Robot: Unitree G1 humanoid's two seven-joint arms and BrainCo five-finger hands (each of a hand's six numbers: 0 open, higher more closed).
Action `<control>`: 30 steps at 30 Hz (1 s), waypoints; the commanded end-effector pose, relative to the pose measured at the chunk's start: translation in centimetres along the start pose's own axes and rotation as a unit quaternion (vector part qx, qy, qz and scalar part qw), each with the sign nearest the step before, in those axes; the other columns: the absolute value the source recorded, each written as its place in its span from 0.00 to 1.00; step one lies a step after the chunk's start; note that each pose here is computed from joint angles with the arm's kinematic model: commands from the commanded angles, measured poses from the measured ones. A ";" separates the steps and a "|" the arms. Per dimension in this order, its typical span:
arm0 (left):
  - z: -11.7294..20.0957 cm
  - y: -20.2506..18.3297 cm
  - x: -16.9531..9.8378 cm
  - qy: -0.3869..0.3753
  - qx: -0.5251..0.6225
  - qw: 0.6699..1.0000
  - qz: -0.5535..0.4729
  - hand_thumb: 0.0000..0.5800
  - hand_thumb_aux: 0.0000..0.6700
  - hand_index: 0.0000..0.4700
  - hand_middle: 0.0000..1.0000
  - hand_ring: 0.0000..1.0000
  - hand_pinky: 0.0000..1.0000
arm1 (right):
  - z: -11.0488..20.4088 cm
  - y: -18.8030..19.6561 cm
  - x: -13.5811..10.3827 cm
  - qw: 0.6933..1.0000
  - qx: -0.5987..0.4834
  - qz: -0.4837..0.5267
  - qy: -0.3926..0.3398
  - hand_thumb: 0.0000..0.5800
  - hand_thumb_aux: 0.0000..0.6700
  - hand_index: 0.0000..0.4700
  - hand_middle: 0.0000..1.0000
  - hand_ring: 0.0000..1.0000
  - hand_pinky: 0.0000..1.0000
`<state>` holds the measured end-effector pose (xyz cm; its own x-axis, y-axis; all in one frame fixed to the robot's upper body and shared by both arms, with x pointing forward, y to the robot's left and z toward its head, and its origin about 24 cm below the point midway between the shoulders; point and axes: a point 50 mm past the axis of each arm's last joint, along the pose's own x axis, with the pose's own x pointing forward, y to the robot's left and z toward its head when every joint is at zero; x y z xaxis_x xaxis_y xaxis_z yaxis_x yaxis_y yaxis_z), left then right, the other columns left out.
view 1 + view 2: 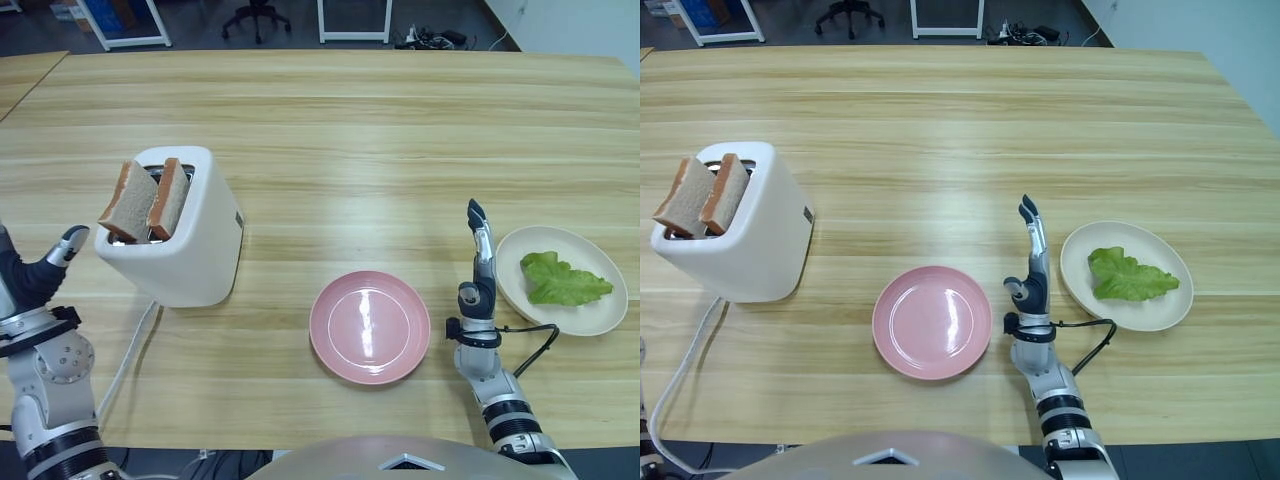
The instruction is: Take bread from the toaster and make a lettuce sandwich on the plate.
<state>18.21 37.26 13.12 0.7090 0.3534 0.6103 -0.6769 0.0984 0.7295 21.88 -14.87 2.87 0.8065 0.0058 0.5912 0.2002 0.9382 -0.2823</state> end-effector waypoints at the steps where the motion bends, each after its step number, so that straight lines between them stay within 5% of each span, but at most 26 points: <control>1: 0.1 -1.6 2.0 -0.008 0.000 0.997 -0.082 0.00 0.00 0.00 0.00 0.00 0.00 | -0.9 0.7 -1.5 0.999 -0.006 0.015 0.043 0.00 0.00 0.00 0.00 0.00 0.00; 20: 0.5 -3.7 1.2 -0.079 0.051 0.937 -0.337 0.00 0.00 0.00 0.00 0.00 0.00 | -1.4 1.5 -0.4 0.999 -0.011 0.015 0.032 0.00 0.00 0.00 0.00 0.00 0.00; 21: 0.5 -3.8 1.2 -0.080 0.054 0.935 -0.340 0.13 0.07 0.07 0.00 0.00 0.00 | -1.4 1.5 -0.3 0.999 -0.010 0.015 0.031 0.00 0.00 0.00 0.00 0.00 0.00; 23: 0.6 -3.8 1.3 -0.084 0.054 0.934 -0.342 0.75 0.50 0.50 0.00 0.00 0.00 | -1.4 1.6 -0.3 0.999 -0.009 0.016 0.030 0.00 0.00 0.00 0.00 0.00 0.00; 24: 0.7 -3.9 1.5 -0.085 0.054 0.935 -0.341 0.92 0.72 0.72 0.00 0.00 0.00 | -1.4 1.7 -0.3 0.999 -0.009 0.017 0.030 0.00 0.00 0.00 0.00 0.00 0.00; 25: 0.7 -3.9 1.6 -0.087 0.054 0.935 -0.338 1.00 1.00 1.00 0.00 0.00 0.00 | -1.4 1.7 -0.3 0.999 -0.008 0.017 0.031 0.00 0.00 0.00 0.00 0.00 0.00; 27: 0.7 -3.8 2.1 -0.086 0.057 0.940 -0.325 1.00 1.00 1.00 0.00 0.00 0.00 | -1.4 1.8 -0.3 0.999 -0.007 0.018 0.031 0.00 0.00 0.00 0.00 0.00 0.00; 29: 0.6 -3.7 2.4 -0.082 0.062 0.945 -0.311 1.00 1.00 1.00 0.75 0.75 0.75 | -1.5 1.9 -0.4 0.999 -0.006 0.019 0.031 0.00 0.00 0.00 0.00 0.00 0.00; 30: 0.5 -3.7 2.5 -0.081 0.064 0.946 -0.307 1.00 1.00 1.00 0.92 0.92 0.92 | -1.5 1.9 -0.4 0.999 -0.006 0.019 0.032 0.00 0.00 0.00 0.00 0.00 0.00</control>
<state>22.98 36.62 13.42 0.9848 0.0757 0.1565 -0.1660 0.1419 0.9759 23.68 -13.65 2.53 0.8062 0.0222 0.5912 0.1933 0.9346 -0.2987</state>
